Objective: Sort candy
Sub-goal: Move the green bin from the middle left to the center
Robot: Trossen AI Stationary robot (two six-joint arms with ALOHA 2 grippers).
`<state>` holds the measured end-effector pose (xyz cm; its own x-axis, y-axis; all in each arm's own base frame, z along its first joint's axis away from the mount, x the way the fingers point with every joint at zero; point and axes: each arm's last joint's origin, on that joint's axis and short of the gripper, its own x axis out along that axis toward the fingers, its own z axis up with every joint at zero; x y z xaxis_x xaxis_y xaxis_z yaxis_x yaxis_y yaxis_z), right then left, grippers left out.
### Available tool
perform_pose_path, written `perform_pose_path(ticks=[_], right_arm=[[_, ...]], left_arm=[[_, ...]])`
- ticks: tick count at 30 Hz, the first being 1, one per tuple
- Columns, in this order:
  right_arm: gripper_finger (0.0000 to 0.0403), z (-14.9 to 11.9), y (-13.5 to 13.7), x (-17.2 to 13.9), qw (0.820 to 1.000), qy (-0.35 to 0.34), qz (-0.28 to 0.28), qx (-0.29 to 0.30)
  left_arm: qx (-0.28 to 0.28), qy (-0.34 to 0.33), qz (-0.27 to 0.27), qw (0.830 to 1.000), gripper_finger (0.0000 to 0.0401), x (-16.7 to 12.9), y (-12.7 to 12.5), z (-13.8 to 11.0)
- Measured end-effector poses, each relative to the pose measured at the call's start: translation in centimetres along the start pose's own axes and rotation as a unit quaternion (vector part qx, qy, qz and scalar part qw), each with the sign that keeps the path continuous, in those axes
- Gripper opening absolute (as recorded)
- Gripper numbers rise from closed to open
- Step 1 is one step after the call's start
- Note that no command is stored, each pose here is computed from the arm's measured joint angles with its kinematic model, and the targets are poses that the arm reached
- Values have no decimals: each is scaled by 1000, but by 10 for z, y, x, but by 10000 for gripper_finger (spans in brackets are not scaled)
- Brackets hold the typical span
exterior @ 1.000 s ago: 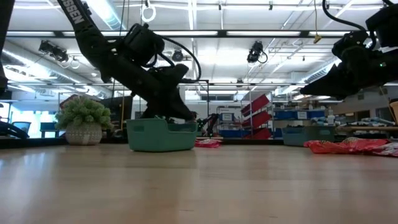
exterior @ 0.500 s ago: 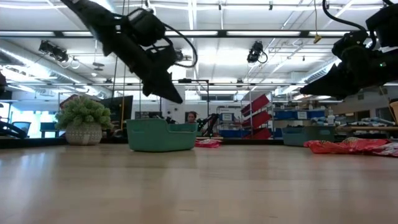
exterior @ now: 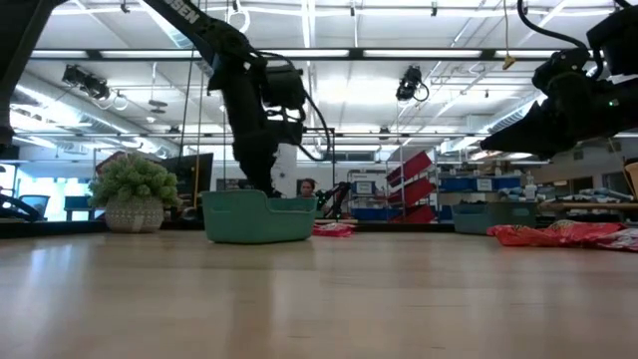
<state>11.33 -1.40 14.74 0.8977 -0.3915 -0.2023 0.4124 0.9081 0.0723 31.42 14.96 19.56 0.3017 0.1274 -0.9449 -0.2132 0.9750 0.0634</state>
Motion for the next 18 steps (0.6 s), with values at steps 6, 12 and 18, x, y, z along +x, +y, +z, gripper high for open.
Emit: perform_pose_path(ticks=[6, 12, 18], right_arm=[[3, 0, 0, 0, 1000, -1, 0, 1], [3, 2, 0, 0, 1000, -8, 1, 3], [3, 9, 1, 0, 999, -44, 7, 17]], left_arm=[[-41, 24, -10, 999, 0, -4, -5, -8], [-54, 23, -15, 998, 0, -19, -25, -24], [-54, -133, 31, 989, 0, -53, -18, -7]])
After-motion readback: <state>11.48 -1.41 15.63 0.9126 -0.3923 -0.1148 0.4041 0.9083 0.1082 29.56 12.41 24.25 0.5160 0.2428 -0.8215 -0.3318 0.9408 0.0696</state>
